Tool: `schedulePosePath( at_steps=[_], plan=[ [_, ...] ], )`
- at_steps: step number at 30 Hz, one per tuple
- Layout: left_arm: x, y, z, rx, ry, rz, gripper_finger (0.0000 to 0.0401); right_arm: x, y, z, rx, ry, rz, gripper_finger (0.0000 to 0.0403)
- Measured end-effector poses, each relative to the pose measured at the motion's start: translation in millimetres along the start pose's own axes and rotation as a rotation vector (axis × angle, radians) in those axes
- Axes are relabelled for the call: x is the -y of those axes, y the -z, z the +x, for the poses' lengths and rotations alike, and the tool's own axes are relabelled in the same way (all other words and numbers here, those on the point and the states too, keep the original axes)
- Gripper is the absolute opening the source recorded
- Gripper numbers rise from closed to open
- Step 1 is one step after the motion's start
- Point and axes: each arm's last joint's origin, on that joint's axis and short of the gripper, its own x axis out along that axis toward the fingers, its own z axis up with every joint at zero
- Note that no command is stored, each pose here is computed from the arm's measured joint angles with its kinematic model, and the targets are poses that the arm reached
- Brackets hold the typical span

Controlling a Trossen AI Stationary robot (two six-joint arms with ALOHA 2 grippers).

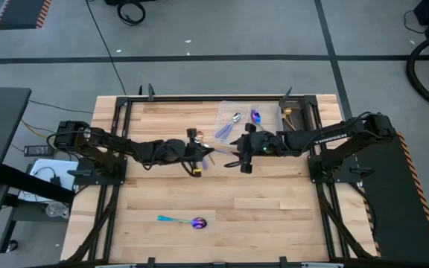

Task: Sort silverware by color (type)
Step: Put the left gray spoon into the left transparent bin

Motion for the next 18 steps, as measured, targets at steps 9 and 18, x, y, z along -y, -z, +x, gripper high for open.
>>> schedulePosePath(
  at_steps=[9,18],
  plan=[
    [-12,-10,1,0.13,-0.037,-0.099,0.0002,1,-22,-3,0.219,0.032,-0.113,0.0161],
    [-14,-15,0,0.186,-0.055,-0.13,0.0002,2,-31,-5,0.318,0.031,-0.152,0.0159]
  ],
)
